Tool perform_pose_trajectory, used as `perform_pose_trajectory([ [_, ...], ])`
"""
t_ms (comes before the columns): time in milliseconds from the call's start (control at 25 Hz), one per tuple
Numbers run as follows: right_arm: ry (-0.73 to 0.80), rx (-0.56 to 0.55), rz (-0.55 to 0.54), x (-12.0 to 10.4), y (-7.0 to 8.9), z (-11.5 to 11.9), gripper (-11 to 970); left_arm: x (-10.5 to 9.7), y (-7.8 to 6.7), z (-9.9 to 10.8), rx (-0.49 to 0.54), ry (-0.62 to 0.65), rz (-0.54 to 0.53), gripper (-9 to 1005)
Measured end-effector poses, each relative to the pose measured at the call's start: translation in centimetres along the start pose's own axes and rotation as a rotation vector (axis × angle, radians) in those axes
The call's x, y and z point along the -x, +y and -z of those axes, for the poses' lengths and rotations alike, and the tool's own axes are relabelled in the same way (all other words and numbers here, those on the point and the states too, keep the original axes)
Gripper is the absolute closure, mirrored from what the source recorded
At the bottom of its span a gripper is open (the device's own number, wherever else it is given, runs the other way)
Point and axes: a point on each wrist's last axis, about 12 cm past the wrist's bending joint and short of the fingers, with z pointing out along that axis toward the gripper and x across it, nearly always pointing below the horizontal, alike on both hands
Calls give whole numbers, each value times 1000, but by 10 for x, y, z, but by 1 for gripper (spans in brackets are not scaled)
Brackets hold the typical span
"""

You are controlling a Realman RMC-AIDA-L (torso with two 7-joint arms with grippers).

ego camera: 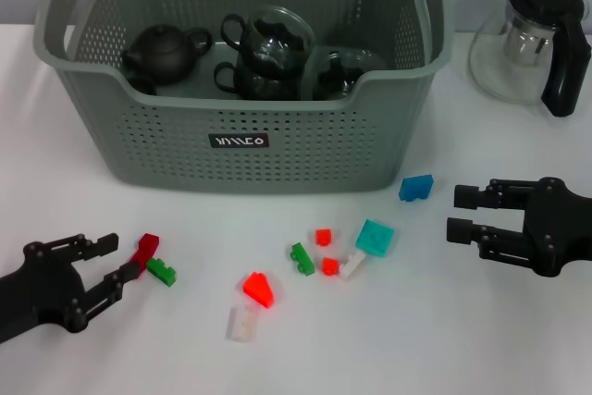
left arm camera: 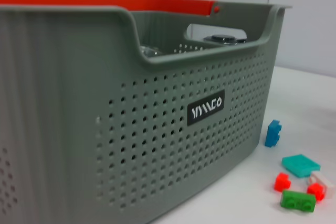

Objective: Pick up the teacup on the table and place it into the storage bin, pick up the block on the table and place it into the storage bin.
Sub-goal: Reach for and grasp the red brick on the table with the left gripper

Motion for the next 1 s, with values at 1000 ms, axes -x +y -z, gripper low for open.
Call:
perform_pose_trajectory([
  [1000, 0, -1, -6, -2, 0, 2, 424, -14, 3, -16, 40, 91, 1, 574],
])
